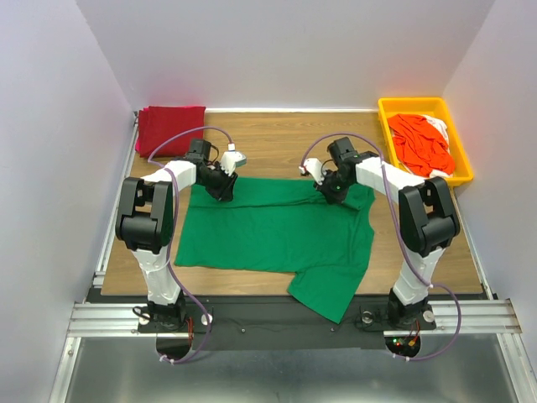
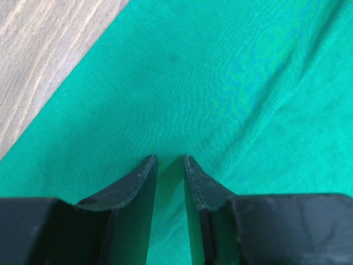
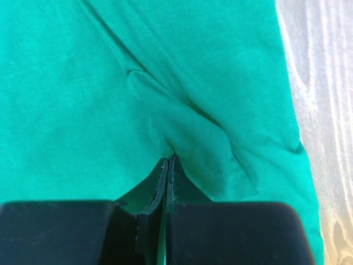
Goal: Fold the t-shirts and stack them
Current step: Fold the tshirt
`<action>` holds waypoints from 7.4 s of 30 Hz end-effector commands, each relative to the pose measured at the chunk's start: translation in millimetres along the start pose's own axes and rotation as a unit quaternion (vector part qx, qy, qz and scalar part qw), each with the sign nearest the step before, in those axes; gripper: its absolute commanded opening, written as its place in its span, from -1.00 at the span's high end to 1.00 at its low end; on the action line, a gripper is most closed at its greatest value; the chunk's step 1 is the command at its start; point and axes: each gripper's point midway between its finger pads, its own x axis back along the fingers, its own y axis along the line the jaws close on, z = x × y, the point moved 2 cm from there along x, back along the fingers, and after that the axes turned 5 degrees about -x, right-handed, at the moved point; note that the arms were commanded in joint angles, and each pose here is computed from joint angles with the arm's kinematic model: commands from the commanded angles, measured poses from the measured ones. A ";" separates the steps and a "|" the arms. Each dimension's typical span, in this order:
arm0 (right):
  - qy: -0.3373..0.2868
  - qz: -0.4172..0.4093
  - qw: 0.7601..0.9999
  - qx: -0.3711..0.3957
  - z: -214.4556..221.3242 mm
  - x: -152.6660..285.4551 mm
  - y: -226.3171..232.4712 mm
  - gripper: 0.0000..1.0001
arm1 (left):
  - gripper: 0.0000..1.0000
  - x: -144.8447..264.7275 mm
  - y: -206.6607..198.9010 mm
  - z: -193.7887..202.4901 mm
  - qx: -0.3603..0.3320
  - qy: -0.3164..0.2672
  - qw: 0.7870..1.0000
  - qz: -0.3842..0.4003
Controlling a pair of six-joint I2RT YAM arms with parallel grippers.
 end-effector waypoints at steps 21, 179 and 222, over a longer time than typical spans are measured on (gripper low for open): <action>-0.041 -0.241 0.963 -0.113 -24.6 58.9 117.3 0.13 | 0.24 -0.7 1.3 11.5 0.005 0.029 1.000 0.002; -0.089 0.061 0.982 -0.153 30.7 144.2 -35.4 -0.42 | 0.01 124.4 -9.7 -29.3 0.005 -0.058 0.996 -0.069; 0.059 0.064 0.994 -0.069 142.3 32.3 100.1 -0.03 | 0.01 93.6 -76.9 127.2 -0.054 0.094 0.993 -0.054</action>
